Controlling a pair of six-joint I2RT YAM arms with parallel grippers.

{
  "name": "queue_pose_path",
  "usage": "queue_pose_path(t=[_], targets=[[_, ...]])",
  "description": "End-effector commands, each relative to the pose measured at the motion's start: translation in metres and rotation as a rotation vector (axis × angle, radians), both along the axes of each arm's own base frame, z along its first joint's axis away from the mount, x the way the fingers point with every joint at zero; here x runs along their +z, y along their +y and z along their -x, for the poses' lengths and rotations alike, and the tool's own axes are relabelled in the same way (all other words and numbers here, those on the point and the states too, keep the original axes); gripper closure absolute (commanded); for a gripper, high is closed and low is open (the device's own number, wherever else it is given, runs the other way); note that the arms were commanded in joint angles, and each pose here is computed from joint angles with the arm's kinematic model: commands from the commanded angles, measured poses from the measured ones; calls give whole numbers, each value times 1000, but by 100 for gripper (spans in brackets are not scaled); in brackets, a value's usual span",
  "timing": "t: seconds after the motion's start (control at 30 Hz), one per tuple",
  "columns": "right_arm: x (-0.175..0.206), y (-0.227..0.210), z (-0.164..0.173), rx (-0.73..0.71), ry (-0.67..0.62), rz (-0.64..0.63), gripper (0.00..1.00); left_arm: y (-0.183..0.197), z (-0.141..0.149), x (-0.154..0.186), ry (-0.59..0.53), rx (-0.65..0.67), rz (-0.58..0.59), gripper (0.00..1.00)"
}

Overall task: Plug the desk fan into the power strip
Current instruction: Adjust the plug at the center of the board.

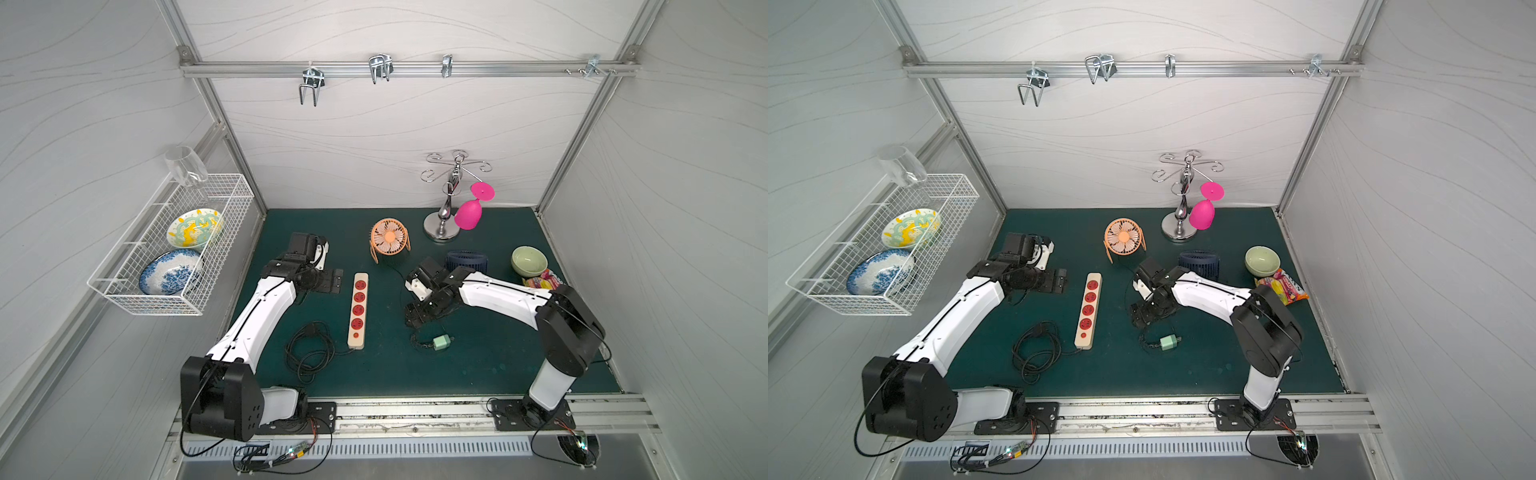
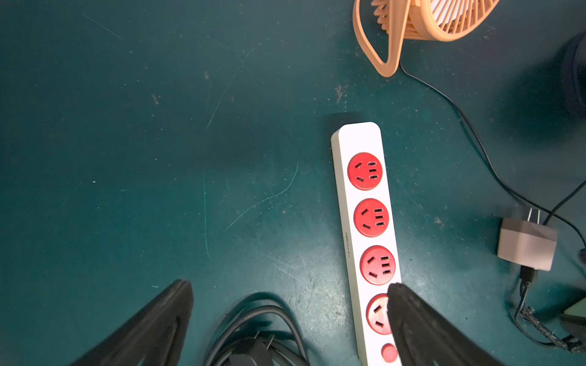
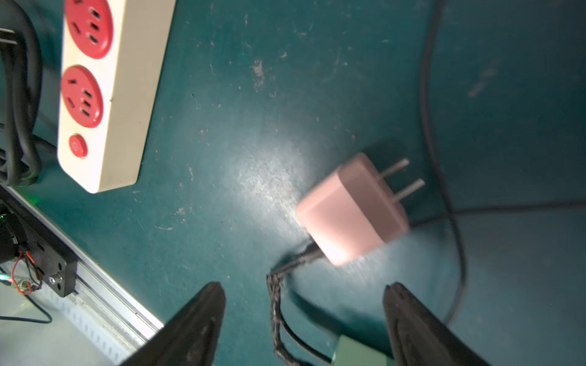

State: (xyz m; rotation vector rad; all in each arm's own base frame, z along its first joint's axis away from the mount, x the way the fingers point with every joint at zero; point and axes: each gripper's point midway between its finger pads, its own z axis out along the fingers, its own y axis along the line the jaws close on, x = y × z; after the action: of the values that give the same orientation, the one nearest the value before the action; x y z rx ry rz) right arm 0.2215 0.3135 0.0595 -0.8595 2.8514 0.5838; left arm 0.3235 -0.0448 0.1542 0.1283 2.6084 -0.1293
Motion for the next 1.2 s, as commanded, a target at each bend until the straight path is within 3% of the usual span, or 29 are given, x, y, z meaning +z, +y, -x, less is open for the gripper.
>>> queue_pose_path(t=[0.0, 0.27, 0.5, 0.67, 1.17], targets=[[-5, 10, 4, 34, 47, -7, 19, -3, -5, 10, -49, -1, 34, 0], [-12, 33, -2, 74, 63, -5, 22, -3, -4, 13, -52, 5, 54, 0], [-10, 52, 21, 206, 56, 4, 23, 1, -4, 10, -51, 18, 58, 0], [-3, 51, 26, 213, 59, -6, 25, 2, -3, 15, -45, 29, 72, 0], [31, -21, 23, 86, -19, 54, 24, 1, -3, 14, -35, 31, 90, 0]])
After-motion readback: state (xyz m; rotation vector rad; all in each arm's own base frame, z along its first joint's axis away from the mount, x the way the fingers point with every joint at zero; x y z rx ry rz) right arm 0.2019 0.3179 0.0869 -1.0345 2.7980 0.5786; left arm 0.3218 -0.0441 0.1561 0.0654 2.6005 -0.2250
